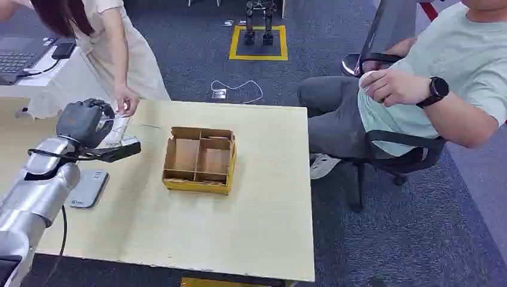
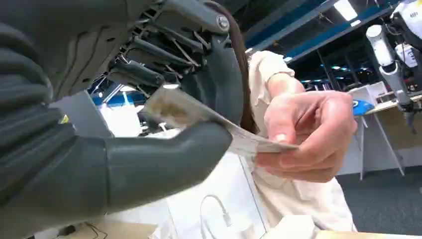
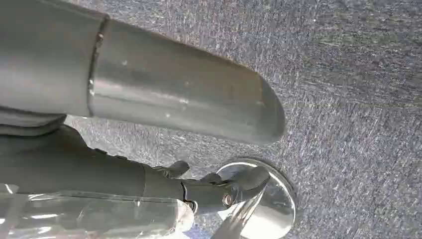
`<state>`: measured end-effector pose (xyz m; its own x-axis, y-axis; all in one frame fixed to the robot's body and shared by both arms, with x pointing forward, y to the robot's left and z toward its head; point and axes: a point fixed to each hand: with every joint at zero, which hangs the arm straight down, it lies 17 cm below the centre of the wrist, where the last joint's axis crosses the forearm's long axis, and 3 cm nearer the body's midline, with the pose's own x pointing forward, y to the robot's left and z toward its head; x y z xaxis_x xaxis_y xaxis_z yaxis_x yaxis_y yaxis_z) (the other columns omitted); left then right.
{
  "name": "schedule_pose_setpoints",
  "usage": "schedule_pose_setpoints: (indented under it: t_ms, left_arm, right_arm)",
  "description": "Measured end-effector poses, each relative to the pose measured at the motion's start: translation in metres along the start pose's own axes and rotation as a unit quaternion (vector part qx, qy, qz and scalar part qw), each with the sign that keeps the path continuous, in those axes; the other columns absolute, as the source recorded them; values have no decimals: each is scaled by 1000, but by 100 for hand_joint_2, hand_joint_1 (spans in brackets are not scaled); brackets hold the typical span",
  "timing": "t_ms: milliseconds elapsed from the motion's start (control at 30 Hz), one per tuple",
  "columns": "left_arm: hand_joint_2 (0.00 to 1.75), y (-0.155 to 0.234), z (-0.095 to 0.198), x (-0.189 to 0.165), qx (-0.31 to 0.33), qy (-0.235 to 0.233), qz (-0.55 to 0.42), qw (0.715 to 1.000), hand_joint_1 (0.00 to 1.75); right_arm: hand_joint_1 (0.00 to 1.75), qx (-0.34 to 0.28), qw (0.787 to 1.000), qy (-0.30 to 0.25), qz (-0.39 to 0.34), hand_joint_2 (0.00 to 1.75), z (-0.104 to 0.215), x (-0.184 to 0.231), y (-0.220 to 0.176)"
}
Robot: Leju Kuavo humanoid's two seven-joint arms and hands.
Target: Pass the card to the sensor for recognition and then transmit it.
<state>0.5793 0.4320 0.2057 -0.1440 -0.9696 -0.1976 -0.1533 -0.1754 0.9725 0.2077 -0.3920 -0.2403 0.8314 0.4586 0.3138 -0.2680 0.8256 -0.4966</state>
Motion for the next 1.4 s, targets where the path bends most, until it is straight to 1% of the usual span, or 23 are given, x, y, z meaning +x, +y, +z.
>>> schedule_pose_setpoints:
  t_ms: [100,133,167,767,967,1400]
  left_arm:
    - [175,2,-1,0,1,-1,1,1000,175]
    - [175,2,-1,0,1,-1,2,1000,169]
    - [175,2,-1,0,1,-1,2,1000,175]
    - [175,1,-1,2,0,-6,10,1000,175]
    - [175,6,-2,2,13,-5,5,1000,175]
    - [175,6,6,-19,51,32,-54,997,175]
  right_arm:
    - [0,0,1000,0,0,0,0,0,0]
    - [0,0,1000,0,1,0,0,0,0]
    - [0,0,1000,0,1,0,0,0,0]
    - [0,-4,1000,3,8,0,0,0,-1]
    - [0,-5,1000,5,8,0,0,-1,-2]
    - [0,-7,1000,6,6,0,0,0,-2]
